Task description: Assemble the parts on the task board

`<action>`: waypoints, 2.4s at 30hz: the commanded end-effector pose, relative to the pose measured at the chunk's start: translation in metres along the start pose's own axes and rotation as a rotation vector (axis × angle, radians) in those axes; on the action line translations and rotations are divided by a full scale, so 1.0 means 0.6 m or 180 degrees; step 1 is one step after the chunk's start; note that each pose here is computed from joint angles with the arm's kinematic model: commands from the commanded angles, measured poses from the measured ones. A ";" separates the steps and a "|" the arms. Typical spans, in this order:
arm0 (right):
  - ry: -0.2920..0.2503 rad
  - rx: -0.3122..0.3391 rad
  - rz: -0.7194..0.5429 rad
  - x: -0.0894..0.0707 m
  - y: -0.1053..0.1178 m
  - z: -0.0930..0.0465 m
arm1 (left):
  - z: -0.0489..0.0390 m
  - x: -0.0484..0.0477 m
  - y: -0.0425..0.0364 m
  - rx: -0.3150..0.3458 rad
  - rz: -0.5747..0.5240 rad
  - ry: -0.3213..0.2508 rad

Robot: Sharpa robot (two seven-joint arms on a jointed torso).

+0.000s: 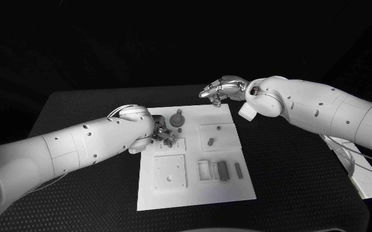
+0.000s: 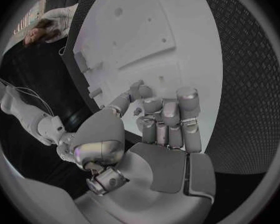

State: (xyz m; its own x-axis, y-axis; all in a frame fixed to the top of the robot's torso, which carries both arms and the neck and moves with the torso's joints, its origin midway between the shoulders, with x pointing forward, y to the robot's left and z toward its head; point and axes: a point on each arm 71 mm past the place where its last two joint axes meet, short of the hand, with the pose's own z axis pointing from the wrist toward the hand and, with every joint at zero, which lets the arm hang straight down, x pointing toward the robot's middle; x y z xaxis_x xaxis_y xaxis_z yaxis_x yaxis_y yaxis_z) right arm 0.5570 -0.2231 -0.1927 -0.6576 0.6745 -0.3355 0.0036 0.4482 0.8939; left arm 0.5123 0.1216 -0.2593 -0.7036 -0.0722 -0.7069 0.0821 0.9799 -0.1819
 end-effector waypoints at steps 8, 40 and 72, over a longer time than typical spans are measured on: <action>0.0047 -0.0026 -0.0005 0.003 0.001 0.001 | 0.002 0.007 -0.003 0.0035 0.0009 0.0024; 0.0045 -0.0024 -0.0004 0.003 0.001 0.002 | 0.001 0.001 -0.001 0.0069 -0.0070 -0.0153; 0.0044 -0.0019 -0.0003 0.003 0.000 0.001 | 0.000 0.005 -0.002 0.0095 -0.0074 -0.0139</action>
State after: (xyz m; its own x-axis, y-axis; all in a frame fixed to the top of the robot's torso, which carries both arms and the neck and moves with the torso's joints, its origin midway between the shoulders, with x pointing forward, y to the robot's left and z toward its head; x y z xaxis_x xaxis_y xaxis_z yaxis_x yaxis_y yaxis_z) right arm 0.5571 -0.2229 -0.1936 -0.6578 0.6747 -0.3348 0.0049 0.4483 0.8939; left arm 0.5105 0.1222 -0.2613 -0.6785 -0.1007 -0.7277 0.0778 0.9751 -0.2075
